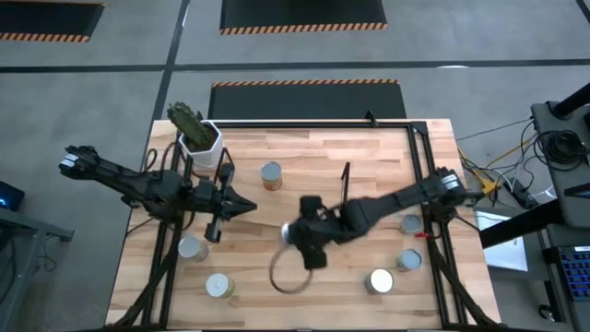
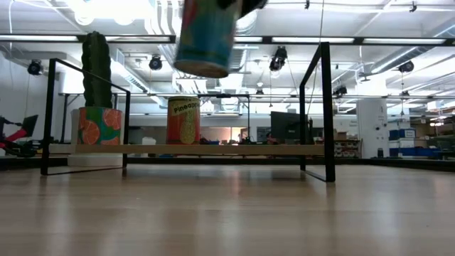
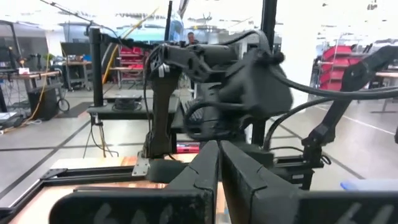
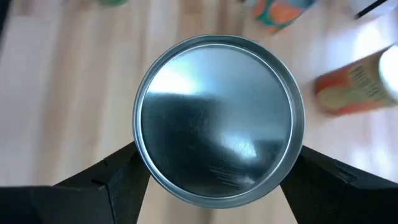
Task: Pick and place cans onto a shelf
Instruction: Put the canned tomatoes on the shelf
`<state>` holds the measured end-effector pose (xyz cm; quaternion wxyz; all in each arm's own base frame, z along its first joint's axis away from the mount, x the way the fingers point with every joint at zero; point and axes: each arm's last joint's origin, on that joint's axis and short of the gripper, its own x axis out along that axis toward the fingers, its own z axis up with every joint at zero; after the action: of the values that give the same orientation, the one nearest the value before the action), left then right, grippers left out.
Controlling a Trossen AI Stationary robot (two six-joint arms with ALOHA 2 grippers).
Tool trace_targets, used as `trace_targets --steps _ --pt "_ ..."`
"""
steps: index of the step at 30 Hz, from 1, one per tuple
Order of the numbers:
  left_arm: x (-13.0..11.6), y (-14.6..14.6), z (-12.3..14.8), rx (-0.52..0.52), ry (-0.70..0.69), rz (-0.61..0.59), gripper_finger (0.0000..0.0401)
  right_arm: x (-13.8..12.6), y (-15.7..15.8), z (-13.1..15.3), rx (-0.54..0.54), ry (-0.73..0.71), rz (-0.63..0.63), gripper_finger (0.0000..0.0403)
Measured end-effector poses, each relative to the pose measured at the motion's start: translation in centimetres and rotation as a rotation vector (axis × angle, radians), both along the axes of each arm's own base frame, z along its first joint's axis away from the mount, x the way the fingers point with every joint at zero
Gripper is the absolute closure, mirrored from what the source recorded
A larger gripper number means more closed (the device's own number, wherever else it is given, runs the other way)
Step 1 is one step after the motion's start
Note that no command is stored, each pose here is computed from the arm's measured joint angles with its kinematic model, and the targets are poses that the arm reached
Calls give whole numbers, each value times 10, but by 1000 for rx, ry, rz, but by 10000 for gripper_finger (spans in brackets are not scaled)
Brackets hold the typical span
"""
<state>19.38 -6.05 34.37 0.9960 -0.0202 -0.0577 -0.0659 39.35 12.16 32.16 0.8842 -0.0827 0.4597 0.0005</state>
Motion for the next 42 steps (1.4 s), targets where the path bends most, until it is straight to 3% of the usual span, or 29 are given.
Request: trace_targets --steps 6,12,35,42 --pt "-12 4 -4 -13 -30 0 401 29 -47 -3 -13 10 -12 108" --pt "-18 6 -4 -32 -32 -5 401 39 -81 -20 30 77 -46 108" --pt "-17 6 -5 -37 -20 -6 401 40 -98 -56 14 140 -95 108" --pt "-17 6 -5 -37 -20 -6 401 45 -103 -62 5 89 -114 75"
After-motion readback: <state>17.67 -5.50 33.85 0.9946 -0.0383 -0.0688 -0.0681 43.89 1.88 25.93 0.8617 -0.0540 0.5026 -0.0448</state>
